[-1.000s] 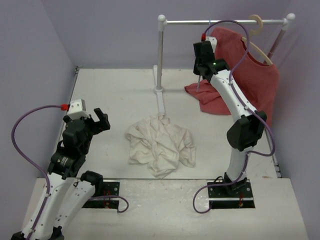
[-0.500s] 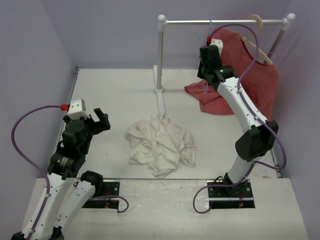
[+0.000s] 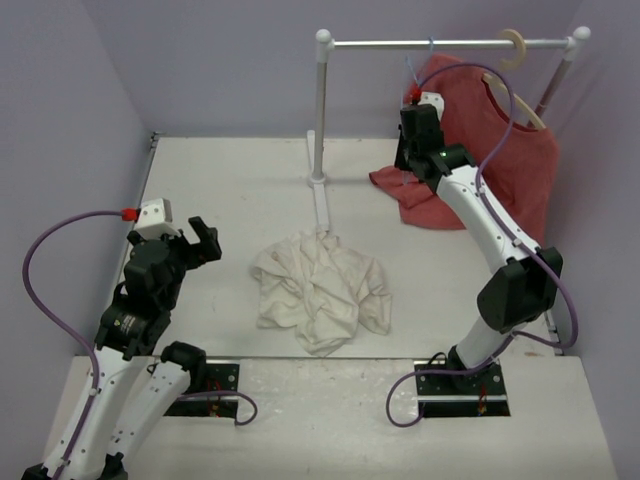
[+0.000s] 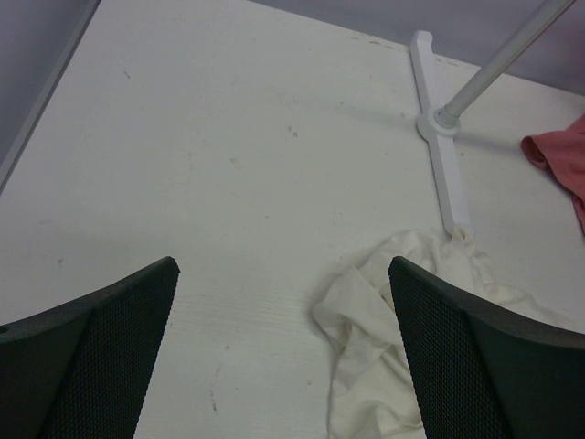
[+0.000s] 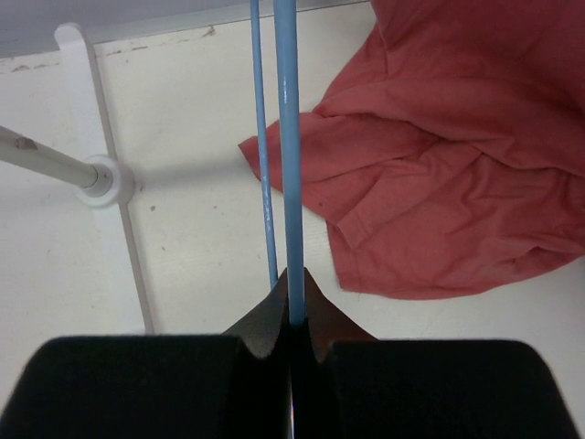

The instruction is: Place the t-shirt on the hanger

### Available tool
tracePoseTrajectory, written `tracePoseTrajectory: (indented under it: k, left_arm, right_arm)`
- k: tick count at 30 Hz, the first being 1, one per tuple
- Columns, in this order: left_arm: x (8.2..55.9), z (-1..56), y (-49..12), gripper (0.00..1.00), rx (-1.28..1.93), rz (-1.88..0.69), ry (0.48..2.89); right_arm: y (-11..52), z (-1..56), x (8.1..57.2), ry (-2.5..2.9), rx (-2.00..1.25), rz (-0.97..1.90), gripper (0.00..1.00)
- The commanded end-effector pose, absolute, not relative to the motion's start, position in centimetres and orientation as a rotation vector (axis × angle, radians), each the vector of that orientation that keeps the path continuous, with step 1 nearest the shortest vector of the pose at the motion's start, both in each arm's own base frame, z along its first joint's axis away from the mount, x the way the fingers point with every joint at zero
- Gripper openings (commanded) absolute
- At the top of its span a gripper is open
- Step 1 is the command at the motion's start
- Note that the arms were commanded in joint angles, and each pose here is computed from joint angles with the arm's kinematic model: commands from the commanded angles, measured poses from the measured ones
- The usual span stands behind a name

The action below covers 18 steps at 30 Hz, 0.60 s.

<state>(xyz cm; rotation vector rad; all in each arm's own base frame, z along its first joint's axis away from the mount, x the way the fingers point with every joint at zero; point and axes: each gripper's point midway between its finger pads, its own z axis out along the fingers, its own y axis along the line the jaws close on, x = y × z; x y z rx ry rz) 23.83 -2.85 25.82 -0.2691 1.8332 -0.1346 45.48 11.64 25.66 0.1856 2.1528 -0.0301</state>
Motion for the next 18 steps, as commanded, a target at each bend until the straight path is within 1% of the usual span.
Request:
tracePoseTrajectory:
  k: [1,7,14,18]
  left_arm:
    - [24.3,26.2,-3.3,1.0,-0.251,-0.154,1.811]
    - [24.4,26.1,-3.4,1.0,-0.247,-0.154,1.816]
    - [24.3,26.1,-3.3,1.0,-0.249,-0.152,1.815]
    - [24.4,26.0,-3.5,1.0,-0.243,-0.158,1.818]
  right_arm:
    - [11.9,30.0,45.2,2.04,0.186,0.044,0.0]
    - [11.6,31.8,44.4,1.992,0.172,0.058,0.0]
    - [10.9,28.3,45.0,2.076,0.148,-0.037,0.0]
    - [10.6,29.8,44.3,2.022,0.145,-0.018,0.0]
